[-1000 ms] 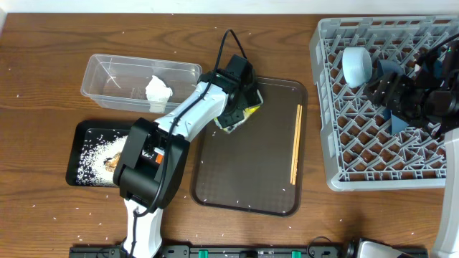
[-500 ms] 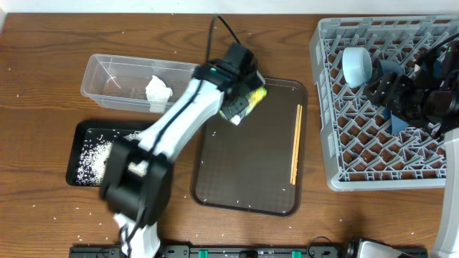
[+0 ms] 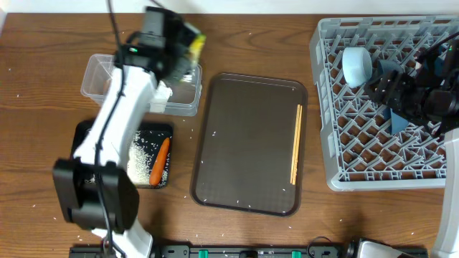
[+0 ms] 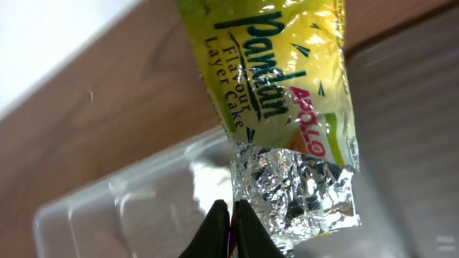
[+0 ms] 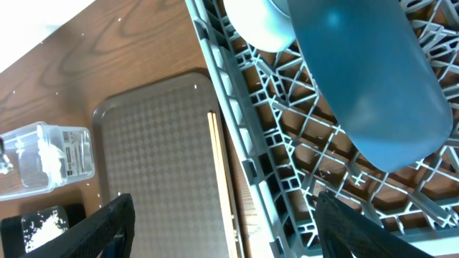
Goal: Sort waste into correct bins and load items into the dishwasher rack
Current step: 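Drop the wrapper into the clear plastic bin with the left gripper, then grasp the wooden chopsticks on the brown tray with the right gripper, then place the chopsticks into the rack with the right gripper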
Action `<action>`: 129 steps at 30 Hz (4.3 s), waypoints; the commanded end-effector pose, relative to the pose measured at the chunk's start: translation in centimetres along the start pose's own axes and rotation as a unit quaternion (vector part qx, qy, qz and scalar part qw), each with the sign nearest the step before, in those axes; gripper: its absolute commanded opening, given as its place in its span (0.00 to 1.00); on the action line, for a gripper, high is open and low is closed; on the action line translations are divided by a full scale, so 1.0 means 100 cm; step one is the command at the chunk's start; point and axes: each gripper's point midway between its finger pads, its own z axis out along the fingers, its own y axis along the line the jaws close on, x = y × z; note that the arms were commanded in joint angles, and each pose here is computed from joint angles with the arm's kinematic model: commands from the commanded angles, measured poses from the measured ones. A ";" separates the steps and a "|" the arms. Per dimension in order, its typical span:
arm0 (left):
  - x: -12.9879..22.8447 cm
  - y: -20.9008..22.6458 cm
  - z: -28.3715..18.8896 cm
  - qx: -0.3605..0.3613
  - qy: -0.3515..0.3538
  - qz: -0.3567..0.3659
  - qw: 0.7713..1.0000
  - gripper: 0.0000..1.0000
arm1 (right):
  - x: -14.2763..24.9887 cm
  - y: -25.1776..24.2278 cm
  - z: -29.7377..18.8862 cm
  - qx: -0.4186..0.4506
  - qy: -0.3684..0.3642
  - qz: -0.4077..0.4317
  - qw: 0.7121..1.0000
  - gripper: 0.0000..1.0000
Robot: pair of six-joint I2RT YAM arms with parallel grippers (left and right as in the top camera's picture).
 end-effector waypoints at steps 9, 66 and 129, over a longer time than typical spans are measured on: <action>0.033 0.019 0.022 0.023 0.037 0.021 0.999 0.80 | 0.001 0.002 -0.001 0.000 0.000 -0.005 1.000 0.73; 0.087 0.021 -0.056 0.020 0.100 -0.431 0.897 0.98 | 0.185 0.023 0.229 0.178 0.295 -0.107 0.933 0.33; 0.087 0.021 -0.056 0.020 0.100 -0.431 0.897 0.98 | -0.125 -0.139 0.015 0.247 -0.099 -0.308 0.914 0.01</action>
